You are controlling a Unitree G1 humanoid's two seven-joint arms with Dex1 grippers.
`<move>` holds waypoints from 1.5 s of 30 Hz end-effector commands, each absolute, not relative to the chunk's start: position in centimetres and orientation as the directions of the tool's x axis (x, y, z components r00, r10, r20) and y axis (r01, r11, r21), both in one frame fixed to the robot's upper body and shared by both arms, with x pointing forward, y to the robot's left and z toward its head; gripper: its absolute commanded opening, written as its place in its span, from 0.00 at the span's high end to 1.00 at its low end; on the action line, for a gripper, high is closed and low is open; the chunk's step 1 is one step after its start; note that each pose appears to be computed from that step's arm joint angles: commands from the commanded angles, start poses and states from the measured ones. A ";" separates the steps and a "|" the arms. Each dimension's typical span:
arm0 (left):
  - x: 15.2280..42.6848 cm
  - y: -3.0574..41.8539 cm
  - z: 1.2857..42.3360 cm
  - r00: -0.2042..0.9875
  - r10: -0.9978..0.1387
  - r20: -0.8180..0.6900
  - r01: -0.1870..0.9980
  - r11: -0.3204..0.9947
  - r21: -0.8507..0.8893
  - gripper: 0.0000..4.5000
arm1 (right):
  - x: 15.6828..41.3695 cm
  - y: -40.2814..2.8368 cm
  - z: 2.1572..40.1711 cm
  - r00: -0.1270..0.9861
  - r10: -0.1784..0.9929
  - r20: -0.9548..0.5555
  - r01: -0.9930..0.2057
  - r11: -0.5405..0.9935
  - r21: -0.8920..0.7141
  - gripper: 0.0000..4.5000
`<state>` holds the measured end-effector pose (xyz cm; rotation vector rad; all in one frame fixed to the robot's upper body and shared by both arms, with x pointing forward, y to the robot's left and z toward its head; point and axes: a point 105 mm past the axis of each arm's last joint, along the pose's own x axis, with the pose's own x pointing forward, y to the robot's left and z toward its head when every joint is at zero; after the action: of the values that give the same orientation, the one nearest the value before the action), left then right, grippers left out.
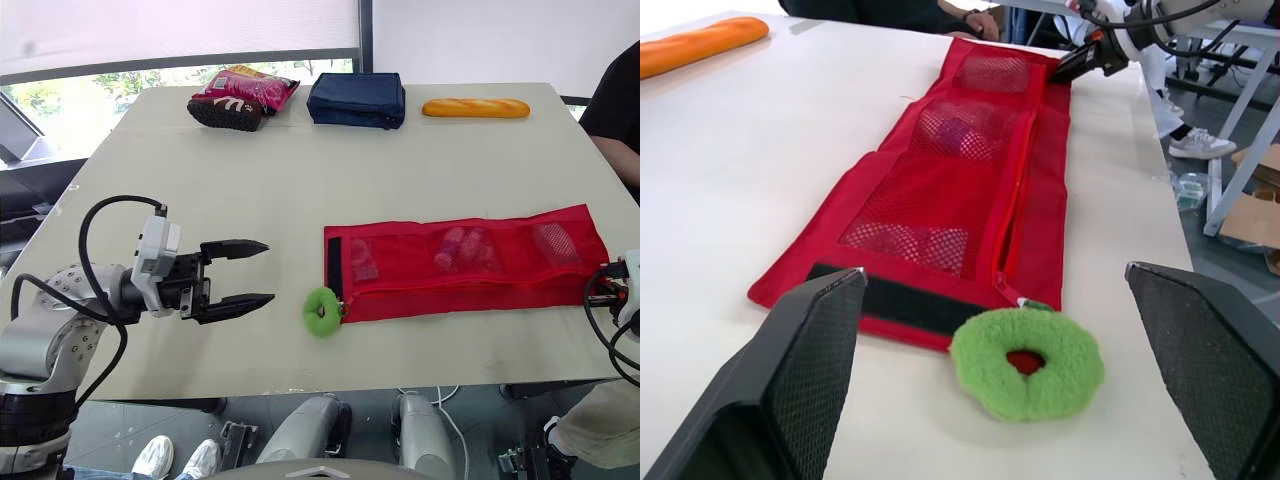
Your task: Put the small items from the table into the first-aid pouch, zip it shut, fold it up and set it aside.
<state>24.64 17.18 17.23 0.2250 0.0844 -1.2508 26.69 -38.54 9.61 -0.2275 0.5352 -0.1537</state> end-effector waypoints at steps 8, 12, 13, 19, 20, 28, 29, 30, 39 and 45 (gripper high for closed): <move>23.2 17.7 17.5 0.222 -0.944 -0.245 0.970 0.188 0.155 0.00 | 26.9 -37.8 12.3 0.898 -0.158 -0.410 0.020 0.947 -0.321 0.61; 23.0 18.1 17.1 0.207 -0.941 -0.268 0.974 0.172 0.150 0.00 | 26.6 -37.5 13.6 0.927 -0.117 -0.357 -0.015 0.938 -0.346 0.27; 23.0 18.3 17.0 0.208 -0.940 -0.271 0.974 0.172 0.149 0.00 | 26.2 -37.6 13.9 0.930 -0.113 -0.349 -0.016 0.938 -0.348 0.19; 23.0 19.1 16.5 0.219 -0.933 -0.285 0.973 0.185 0.140 0.00 | 24.0 -37.5 15.4 0.961 -0.030 -0.275 -0.068 0.938 -0.341 0.03; 23.0 19.2 16.4 0.221 -0.932 -0.287 0.972 0.188 0.140 0.00 | 23.6 -37.2 15.8 0.968 -0.003 -0.252 -0.087 0.935 -0.343 0.03; 23.6 20.1 15.3 0.262 -0.916 -0.304 0.963 0.228 0.144 0.00 | 19.3 -31.3 17.4 0.914 0.385 -0.131 -0.406 0.882 -0.239 0.03; 23.7 20.2 15.1 0.267 -0.914 -0.305 0.962 0.233 0.143 0.00 | 18.9 -30.8 17.4 0.902 0.414 -0.125 -0.432 0.871 -0.234 0.03; 23.8 20.3 15.0 0.270 -0.913 -0.306 0.961 0.237 0.142 0.00 | 18.5 -30.4 17.5 0.891 0.438 -0.122 -0.454 0.861 -0.228 0.03; 24.0 21.2 14.3 0.312 -0.897 -0.312 0.949 0.282 0.138 0.00 | 15.5 -27.6 18.2 0.786 0.614 -0.080 -0.615 0.761 -0.207 0.03; 24.0 21.7 13.8 0.340 -0.881 -0.328 0.940 0.317 0.124 0.00 | 15.1 -27.3 18.0 0.774 0.626 -0.100 -0.633 0.757 -0.159 0.03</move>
<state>24.03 21.37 13.39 0.2908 0.2244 -1.2240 15.49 -27.31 16.89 -0.1795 0.0616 0.6838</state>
